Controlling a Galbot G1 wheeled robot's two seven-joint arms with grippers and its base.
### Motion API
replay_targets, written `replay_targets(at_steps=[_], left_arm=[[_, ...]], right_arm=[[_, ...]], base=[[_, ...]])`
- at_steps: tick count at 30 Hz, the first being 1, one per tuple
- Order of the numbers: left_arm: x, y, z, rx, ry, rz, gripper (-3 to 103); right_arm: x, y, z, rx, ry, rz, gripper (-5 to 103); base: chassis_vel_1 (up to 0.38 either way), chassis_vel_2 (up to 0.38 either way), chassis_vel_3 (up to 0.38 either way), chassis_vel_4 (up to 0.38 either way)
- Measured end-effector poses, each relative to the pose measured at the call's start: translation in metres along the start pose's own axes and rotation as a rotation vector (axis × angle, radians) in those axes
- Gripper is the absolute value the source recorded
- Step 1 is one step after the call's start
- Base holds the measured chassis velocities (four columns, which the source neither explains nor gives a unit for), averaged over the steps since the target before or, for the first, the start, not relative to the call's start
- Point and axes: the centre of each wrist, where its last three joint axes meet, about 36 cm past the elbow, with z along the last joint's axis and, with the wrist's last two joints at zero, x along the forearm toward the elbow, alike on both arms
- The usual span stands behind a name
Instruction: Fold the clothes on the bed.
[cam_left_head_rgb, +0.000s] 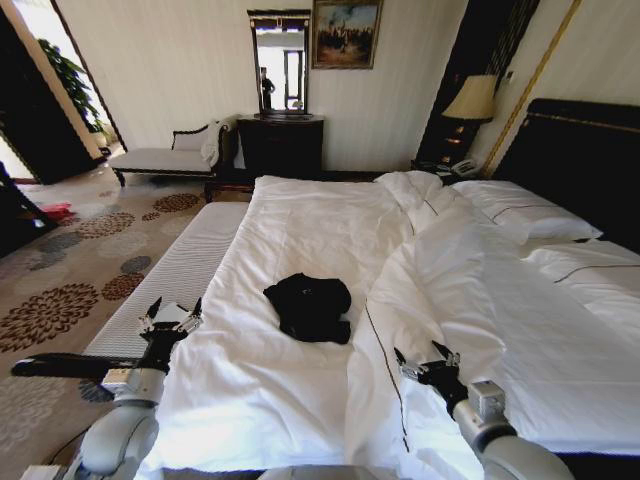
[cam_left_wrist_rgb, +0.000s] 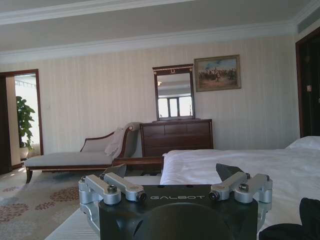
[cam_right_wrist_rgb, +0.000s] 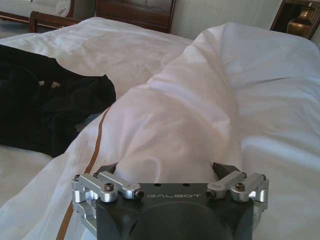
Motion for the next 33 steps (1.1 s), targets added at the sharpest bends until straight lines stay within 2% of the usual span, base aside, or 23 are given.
replay_targets(at_steps=[3,4,6,8,10,11,15,16,18,20,24,27,29,30,32,33], left_arm=[[0.0005,0.0002,0.0011,0.000,0.004,-0.001,100],[0.0008,0.0002,0.0015,0.000,0.005,-0.002,100],[0.0008,0.0003,0.0015,0.000,0.005,-0.002,100],[0.0006,0.0003,0.0015,0.000,0.005,-0.002,100],[0.0001,0.0003,0.0012,0.000,0.003,-0.003,100],[0.0001,0.0003,0.0012,0.000,0.003,-0.003,100],[-0.0002,-0.0002,0.0014,-0.002,0.002,-0.004,100],[-0.0002,-0.0002,0.0014,-0.002,0.002,-0.004,100],[-0.0001,-0.0004,0.0012,-0.003,0.001,-0.004,100],[-0.0002,-0.0004,0.0009,-0.003,0.000,-0.004,100],[0.0001,-0.0001,0.0000,-0.003,-0.001,-0.004,100],[0.0002,-0.0002,-0.0001,-0.003,-0.001,-0.005,100],[0.0003,-0.0003,-0.0001,-0.002,-0.001,-0.006,100],[0.0003,-0.0003,-0.0001,-0.002,-0.001,-0.006,100],[0.0003,-0.0003,-0.0001,-0.002,-0.001,-0.007,100],[0.0003,-0.0003,-0.0001,-0.002,-0.002,-0.008,100]], right_arm=[[-0.0027,-0.0002,0.0011,-0.008,0.016,0.009,100],[-0.0042,-0.0004,0.0011,-0.012,0.021,0.012,103],[-0.0051,-0.0005,0.0003,-0.022,0.027,0.011,95],[-0.0052,-0.0004,0.0002,-0.026,0.029,0.009,95],[-0.0051,0.0002,0.0004,-0.033,0.032,0.009,85],[-0.0051,0.0002,0.0004,-0.033,0.032,0.009,85],[-0.0049,0.0010,0.0006,-0.041,0.032,0.013,63],[-0.0049,0.0010,0.0006,-0.041,0.032,0.013,63],[-0.0051,0.0011,0.0006,-0.044,0.031,0.016,52],[-0.0051,0.0011,0.0005,-0.047,0.031,0.017,52],[-0.0052,0.0010,0.0002,-0.049,0.029,0.021,30],[-0.0048,0.0014,0.0002,-0.052,0.028,0.023,25],[-0.0038,0.0021,0.0001,-0.055,0.028,0.022,14],[-0.0038,0.0021,0.0001,-0.055,0.028,0.022,14],[-0.0028,0.0027,-0.0005,-0.058,0.027,0.023,5],[-0.0024,0.0028,-0.0009,-0.059,0.025,0.024,5]], base=[[0.000,0.000,0.000,0.000],[0.000,0.000,0.000,0.000],[0.000,0.000,0.000,0.000],[0.000,0.000,0.000,0.000],[0.000,0.000,0.000,0.000],[0.000,0.000,0.000,0.000],[0.000,0.000,0.000,0.000],[0.000,0.000,0.000,0.000],[0.000,0.000,0.000,0.000],[0.000,0.000,0.000,0.000],[0.000,0.000,0.000,0.000],[0.000,0.000,0.000,0.000],[0.000,0.000,0.000,0.000],[0.000,0.000,0.000,0.000],[0.000,0.000,0.000,0.000],[0.000,0.000,0.000,0.000]])
